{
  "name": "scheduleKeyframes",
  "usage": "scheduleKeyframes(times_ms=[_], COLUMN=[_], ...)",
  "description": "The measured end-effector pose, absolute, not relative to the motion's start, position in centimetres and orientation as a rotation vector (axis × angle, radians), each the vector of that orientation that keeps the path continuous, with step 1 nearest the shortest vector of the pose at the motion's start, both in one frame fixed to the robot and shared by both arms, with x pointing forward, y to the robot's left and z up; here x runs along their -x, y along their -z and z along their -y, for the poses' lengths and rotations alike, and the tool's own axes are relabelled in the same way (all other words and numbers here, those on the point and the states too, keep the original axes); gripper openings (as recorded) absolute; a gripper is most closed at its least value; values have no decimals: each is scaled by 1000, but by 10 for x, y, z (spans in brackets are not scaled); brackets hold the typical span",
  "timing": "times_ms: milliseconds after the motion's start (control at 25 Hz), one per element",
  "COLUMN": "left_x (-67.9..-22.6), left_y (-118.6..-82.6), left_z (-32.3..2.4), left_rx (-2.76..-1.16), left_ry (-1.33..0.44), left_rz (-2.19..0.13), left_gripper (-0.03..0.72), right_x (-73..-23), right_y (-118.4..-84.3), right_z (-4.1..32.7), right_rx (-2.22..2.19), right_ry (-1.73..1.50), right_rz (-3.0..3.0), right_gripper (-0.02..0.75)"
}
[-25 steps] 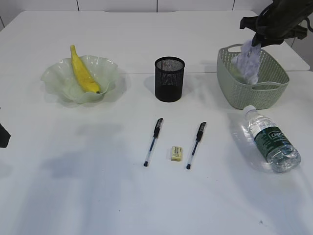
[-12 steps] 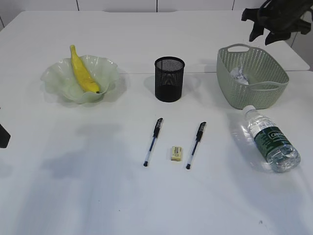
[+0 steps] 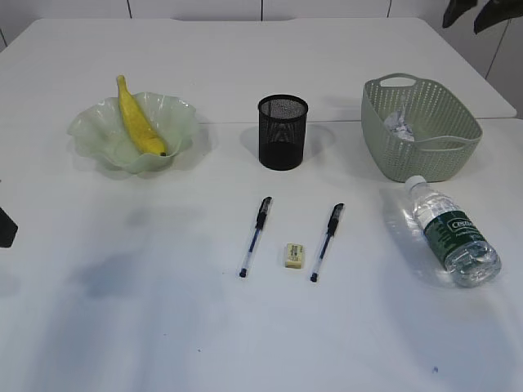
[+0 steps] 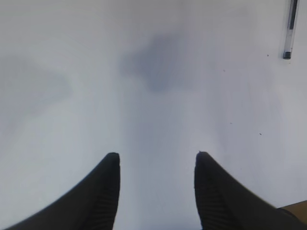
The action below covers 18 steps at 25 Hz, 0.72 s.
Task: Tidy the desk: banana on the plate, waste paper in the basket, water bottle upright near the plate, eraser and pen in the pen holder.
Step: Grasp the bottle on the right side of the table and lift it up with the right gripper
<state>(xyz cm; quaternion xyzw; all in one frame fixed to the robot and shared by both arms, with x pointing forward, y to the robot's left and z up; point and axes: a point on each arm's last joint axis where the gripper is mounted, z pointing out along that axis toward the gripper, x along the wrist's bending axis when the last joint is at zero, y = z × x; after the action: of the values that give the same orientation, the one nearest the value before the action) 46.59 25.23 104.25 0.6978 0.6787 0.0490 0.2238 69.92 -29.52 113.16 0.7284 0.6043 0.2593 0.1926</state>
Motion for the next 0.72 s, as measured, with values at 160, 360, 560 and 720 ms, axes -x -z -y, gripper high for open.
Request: scheduleKeyframes(times_ms=[160,360,560,720], left_x=[-466,-466,-464,-464], left_y=[-1042,-1042,-1042,-1042], left_z=[-252,-252,-252,-252], left_rx=[-1926,-1927,-1937,-1937], left_ry=[-135,-134,-115,-115], left_rz=[-1873,-1874,-1881,-1881], left_gripper=[353,353,353,353], right_x=[-687,-676,-638,-615], right_y=[-1137,-1139,-1127,-1112], right_z=[294,294,294,295], right_rx=[-2071,-2060,-2082,-2110], right_ry=[-661,-621,-501,-411], right_rz=[-1765,-1817,-1918,-1973], right_gripper=[339,339,339,339])
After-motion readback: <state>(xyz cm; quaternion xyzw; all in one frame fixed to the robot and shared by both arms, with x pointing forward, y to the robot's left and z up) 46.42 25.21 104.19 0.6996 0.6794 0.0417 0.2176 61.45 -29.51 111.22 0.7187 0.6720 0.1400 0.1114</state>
